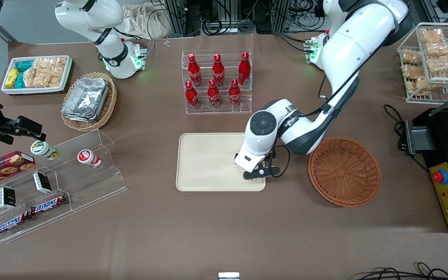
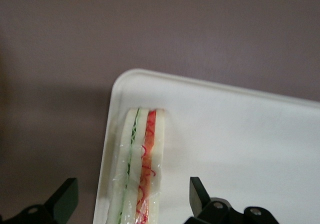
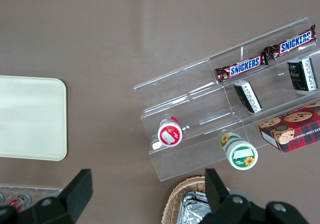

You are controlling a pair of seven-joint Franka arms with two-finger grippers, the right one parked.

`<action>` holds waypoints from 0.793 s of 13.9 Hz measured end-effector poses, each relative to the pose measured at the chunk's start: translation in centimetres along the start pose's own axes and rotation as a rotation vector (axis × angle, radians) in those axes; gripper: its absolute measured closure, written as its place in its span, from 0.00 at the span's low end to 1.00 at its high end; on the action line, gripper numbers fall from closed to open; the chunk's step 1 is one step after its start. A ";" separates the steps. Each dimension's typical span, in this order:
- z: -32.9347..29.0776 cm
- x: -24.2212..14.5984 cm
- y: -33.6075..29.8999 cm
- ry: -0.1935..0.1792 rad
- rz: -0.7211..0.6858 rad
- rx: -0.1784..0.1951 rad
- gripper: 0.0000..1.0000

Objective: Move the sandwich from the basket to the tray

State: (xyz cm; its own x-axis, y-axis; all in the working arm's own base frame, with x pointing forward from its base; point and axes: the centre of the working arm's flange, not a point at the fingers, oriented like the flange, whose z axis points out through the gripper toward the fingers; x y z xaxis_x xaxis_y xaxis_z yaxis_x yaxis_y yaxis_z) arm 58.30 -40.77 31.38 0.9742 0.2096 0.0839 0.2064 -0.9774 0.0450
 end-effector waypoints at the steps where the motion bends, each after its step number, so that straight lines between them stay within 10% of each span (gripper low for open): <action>1: -2.3 1.3 -1.1 0.029 -0.026 0.007 0.00; 7: -14.1 6.6 -10.8 0.087 -0.195 0.101 0.00; 11: -19.1 7.9 -17.7 -0.028 -0.093 0.091 0.00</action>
State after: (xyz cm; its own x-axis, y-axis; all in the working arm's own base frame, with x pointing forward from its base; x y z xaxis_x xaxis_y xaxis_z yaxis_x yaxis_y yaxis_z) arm 60.63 -21.27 50.31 0.9522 0.3002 0.0556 0.3026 -0.9523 -0.0395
